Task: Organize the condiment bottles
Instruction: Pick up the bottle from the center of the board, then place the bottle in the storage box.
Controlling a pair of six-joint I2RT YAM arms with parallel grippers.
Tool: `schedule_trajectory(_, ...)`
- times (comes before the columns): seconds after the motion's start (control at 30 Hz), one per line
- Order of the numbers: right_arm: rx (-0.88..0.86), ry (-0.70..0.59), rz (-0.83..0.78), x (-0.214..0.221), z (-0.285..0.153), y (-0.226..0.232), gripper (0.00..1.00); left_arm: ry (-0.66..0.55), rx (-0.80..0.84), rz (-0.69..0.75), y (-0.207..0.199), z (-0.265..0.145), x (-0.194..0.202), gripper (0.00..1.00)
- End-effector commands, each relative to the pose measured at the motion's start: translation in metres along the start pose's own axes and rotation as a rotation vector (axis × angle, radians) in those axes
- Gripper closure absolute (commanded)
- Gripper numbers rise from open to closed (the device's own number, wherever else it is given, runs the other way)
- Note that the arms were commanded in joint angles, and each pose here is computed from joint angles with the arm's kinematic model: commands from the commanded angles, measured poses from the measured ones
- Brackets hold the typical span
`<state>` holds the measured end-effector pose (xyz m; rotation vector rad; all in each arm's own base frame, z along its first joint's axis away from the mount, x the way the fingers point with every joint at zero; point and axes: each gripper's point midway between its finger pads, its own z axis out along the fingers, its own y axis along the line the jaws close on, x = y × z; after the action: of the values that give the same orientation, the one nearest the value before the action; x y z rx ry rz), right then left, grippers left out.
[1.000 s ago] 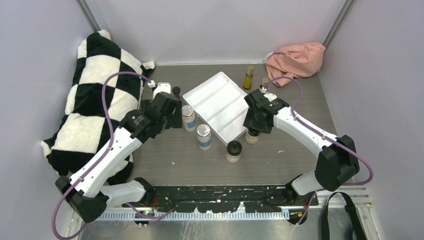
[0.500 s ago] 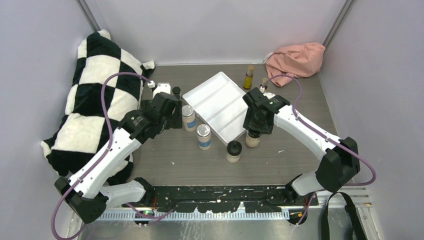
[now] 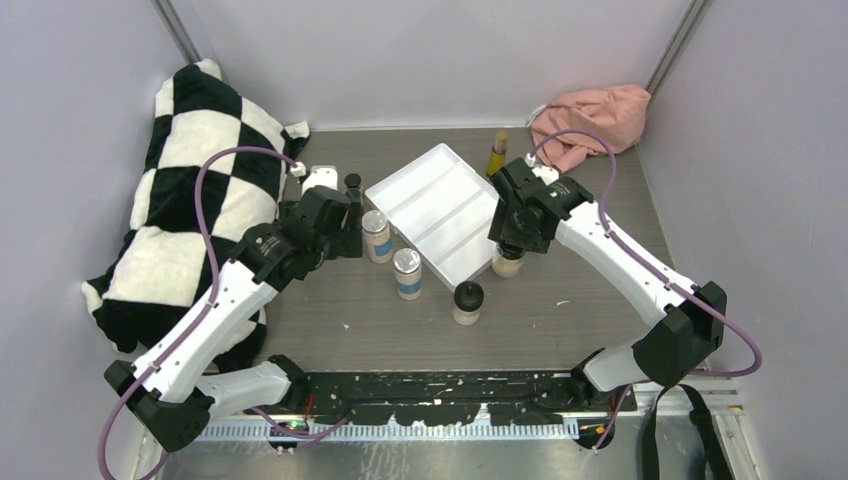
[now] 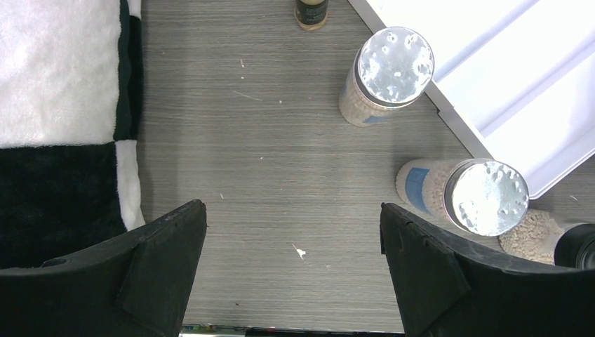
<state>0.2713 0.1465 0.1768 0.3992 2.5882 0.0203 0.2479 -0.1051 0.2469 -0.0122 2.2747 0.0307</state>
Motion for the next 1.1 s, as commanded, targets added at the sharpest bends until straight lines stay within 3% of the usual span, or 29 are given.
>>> schedule_trajectory(0.0,-0.038,-0.098,0.016,-0.028,-0.024,0.006,0.99,-0.030,0.023,-0.018,-0.001,-0.006,-0.005,0.06)
schedule_trajectory(1.07,-0.027,-0.122,0.031,-0.091,0.017,0.033,0.99,-0.009,0.027,0.010,-0.005,0.001,-0.001,0.06)
